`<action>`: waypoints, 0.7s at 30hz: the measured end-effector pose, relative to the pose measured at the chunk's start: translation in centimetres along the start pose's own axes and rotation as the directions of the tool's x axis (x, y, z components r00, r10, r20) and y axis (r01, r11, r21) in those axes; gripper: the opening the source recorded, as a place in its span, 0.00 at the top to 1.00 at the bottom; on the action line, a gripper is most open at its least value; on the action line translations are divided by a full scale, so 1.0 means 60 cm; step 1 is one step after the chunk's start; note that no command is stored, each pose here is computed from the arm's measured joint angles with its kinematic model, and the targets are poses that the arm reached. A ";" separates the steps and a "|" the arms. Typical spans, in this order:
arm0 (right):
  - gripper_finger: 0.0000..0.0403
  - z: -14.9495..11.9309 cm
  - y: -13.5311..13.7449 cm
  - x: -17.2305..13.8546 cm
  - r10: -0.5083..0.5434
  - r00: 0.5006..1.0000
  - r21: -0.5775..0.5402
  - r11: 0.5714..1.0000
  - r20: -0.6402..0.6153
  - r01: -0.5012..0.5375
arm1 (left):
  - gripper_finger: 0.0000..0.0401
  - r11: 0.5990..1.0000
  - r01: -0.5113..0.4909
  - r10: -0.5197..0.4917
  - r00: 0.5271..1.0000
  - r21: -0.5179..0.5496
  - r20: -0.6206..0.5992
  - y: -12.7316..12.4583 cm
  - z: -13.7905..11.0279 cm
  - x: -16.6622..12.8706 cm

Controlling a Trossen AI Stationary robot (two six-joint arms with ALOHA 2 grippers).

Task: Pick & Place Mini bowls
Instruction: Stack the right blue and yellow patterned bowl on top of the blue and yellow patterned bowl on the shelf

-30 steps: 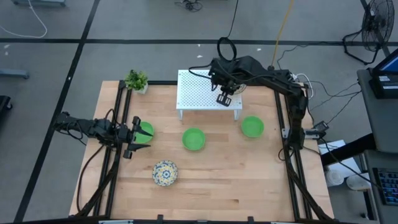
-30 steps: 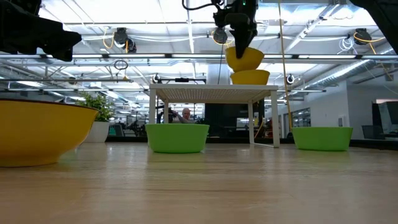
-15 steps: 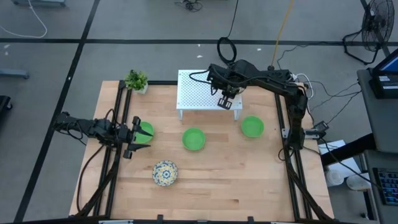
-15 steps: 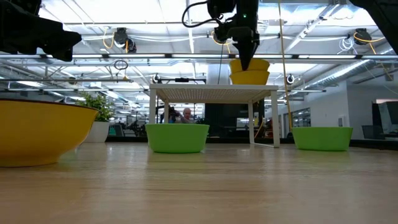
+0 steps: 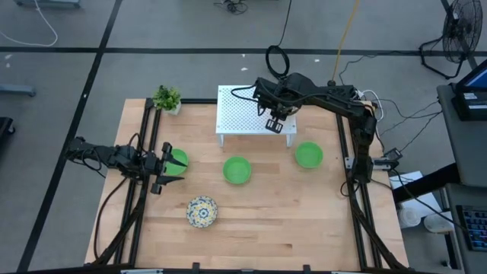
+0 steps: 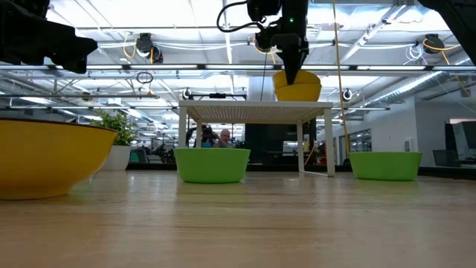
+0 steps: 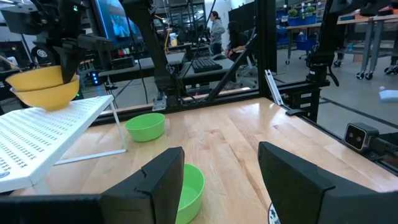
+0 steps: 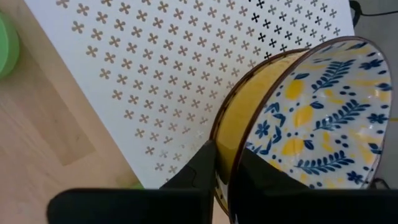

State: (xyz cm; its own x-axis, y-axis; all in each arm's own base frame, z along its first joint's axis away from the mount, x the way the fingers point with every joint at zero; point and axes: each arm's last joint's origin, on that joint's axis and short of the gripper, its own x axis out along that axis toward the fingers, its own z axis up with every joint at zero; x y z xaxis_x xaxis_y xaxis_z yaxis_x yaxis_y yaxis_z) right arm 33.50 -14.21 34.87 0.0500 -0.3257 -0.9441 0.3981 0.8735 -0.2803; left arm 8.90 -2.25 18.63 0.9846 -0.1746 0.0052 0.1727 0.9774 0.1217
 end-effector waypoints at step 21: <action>0.81 0.000 -0.005 0.000 -0.081 0.997 -0.001 0.997 0.002 0.081 | 0.47 1.000 0.000 0.000 1.000 0.000 0.000 0.000 0.000 0.000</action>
State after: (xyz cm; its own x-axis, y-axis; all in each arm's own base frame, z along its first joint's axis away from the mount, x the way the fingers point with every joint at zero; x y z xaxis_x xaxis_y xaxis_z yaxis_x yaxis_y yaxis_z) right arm 33.41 -14.46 34.95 0.0191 -0.3964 -0.9179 0.3999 0.8444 -0.3564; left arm 8.90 -2.25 18.63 0.9847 -0.1742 0.0051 0.1723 0.9775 0.1218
